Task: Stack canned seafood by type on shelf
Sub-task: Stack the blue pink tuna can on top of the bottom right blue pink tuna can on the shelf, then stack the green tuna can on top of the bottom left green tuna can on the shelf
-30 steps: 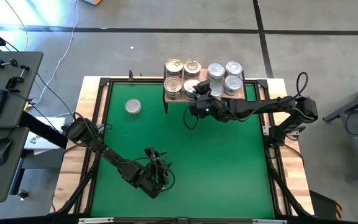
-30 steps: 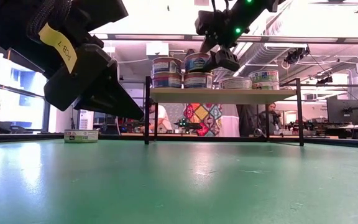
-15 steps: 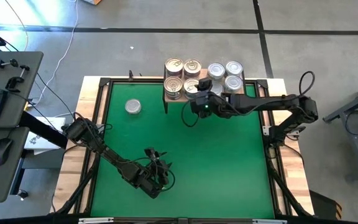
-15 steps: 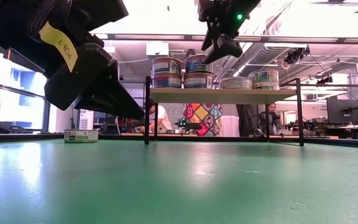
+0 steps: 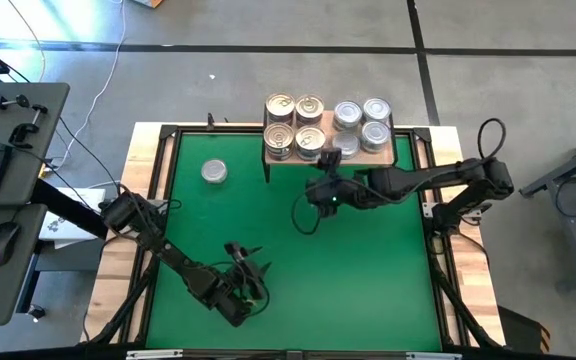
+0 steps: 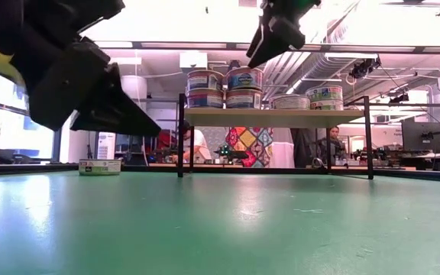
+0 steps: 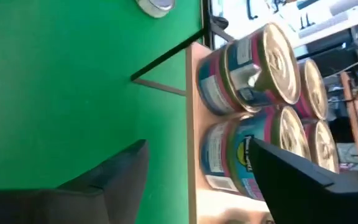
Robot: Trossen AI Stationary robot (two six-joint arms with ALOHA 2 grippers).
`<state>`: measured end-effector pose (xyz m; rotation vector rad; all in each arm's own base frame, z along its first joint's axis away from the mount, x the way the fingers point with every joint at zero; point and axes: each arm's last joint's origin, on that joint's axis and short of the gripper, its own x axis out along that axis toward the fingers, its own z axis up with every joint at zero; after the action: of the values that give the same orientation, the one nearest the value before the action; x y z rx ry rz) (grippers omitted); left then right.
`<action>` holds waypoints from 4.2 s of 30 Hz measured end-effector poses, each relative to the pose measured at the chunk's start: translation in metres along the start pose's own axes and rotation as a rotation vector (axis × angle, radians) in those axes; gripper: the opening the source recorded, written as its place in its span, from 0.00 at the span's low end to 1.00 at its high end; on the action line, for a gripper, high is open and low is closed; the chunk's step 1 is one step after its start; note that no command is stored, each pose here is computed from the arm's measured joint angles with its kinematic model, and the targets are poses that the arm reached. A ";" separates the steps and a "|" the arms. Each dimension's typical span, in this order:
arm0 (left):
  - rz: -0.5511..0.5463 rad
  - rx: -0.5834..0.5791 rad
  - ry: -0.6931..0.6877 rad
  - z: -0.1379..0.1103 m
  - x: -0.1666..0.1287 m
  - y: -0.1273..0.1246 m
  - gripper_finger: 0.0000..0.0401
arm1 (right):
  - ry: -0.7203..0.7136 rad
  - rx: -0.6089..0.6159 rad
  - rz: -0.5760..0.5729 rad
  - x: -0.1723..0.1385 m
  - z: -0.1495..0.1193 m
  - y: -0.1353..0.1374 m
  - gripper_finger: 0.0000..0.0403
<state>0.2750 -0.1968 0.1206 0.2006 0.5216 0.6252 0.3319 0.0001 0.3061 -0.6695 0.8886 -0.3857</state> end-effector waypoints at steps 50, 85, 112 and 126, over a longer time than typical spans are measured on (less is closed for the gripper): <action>0.518 -0.349 0.686 -0.015 0.082 0.272 0.00 | -0.529 0.464 0.551 -0.065 -0.081 0.218 0.07; -0.352 -0.421 0.741 -0.006 0.086 0.194 0.00 | -0.556 0.497 0.529 -0.065 -0.078 0.215 0.07; -0.577 -0.199 0.196 0.087 0.085 0.005 0.00 | -0.574 0.480 0.640 -0.067 -0.076 0.217 0.07; -0.569 -0.126 0.307 0.069 0.117 0.002 0.00 | -0.596 0.475 0.657 -0.069 -0.074 0.217 0.07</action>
<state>0.3908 -0.1258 0.1332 -0.1663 0.7935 0.1285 0.2395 0.1705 0.1658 -0.0143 0.3780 0.1961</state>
